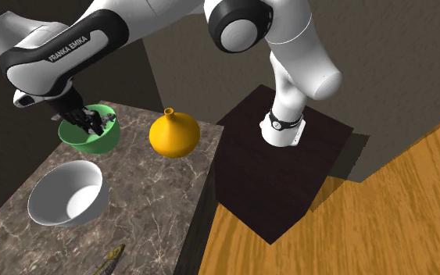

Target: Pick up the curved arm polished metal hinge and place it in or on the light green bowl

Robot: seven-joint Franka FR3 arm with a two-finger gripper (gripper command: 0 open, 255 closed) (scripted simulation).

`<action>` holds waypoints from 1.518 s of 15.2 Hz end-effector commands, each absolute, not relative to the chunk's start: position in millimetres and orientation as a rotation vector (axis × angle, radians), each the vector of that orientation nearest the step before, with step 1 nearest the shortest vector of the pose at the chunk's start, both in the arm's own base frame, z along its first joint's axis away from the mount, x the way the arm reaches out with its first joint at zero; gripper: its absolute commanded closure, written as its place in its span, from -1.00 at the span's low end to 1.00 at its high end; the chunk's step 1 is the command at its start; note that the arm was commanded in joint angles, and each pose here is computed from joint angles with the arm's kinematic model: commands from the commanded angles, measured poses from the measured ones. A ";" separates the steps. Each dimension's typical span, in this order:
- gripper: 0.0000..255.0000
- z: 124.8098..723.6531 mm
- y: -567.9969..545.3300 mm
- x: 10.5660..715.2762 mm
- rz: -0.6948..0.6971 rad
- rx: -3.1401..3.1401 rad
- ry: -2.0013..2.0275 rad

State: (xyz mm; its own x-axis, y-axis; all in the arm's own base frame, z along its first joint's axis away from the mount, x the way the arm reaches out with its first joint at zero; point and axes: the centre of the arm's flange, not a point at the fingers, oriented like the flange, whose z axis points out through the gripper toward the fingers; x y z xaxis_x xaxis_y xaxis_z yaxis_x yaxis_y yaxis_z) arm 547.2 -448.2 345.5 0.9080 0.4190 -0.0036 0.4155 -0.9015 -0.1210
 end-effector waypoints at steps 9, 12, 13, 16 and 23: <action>-1.00 340.7 -448.2 547.3 0.045 -2.954 -0.648; -1.00 340.6 -448.2 547.3 0.045 -2.954 -0.648; -1.00 340.6 -448.2 547.3 0.045 -2.954 -0.648; -1.00 366.9 -451.1 548.7 0.045 -2.954 -0.648; -1.00 390.3 -453.6 550.0 0.045 -2.954 -0.648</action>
